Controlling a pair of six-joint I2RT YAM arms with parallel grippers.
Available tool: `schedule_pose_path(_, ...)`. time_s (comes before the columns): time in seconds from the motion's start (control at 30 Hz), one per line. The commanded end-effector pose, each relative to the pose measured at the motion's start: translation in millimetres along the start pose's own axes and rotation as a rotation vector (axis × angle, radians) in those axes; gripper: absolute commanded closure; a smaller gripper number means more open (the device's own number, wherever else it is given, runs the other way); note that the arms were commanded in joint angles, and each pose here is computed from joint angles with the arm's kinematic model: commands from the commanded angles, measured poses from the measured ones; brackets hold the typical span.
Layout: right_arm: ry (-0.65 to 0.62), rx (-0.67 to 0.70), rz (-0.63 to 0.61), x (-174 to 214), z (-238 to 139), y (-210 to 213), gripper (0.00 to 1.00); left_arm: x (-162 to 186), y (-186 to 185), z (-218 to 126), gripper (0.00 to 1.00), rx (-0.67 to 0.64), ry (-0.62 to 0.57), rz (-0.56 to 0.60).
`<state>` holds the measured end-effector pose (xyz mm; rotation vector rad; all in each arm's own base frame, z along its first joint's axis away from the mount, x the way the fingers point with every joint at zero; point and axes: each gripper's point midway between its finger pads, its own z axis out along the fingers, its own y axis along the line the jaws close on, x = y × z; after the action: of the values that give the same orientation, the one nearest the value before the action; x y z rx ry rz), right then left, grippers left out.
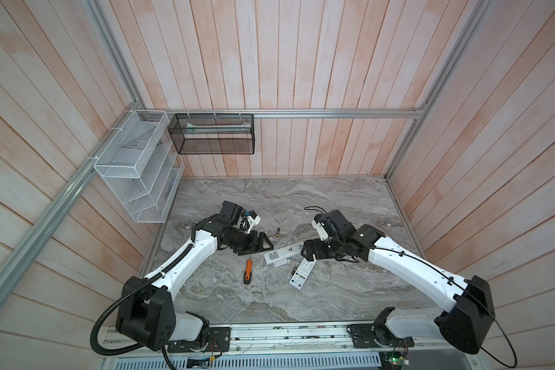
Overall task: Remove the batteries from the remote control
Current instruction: 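Move the right gripper over the white TV remote with coloured buttons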
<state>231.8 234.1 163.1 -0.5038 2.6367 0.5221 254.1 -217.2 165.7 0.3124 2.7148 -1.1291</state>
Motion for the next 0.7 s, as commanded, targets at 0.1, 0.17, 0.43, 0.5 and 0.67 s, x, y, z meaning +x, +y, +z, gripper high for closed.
schedule_pose_path(0.1,-0.150,-0.087,-1.147,15.2,-25.1,15.4,0.02,-6.2,-10.2,-7.6,0.17,0.011,-0.031,0.058)
schedule_pose_path(0.17,-0.087,-0.084,-1.283,23.7,-18.2,-1.0,0.04,-9.3,-9.6,-10.0,0.17,-0.006,-0.043,0.042)
schedule_pose_path(0.43,0.183,-0.203,-1.593,47.1,21.1,-31.6,0.08,-8.3,-4.4,-13.6,0.16,-0.033,-0.088,-0.026)
schedule_pose_path(0.5,0.144,-0.182,-1.649,40.6,30.8,-31.2,0.08,-5.6,-2.8,-16.1,0.15,-0.044,-0.099,-0.031)
schedule_pose_path(0.67,0.167,-0.257,-1.729,41.1,50.4,-25.0,0.08,1.4,2.5,-15.6,0.10,-0.063,-0.088,-0.048)
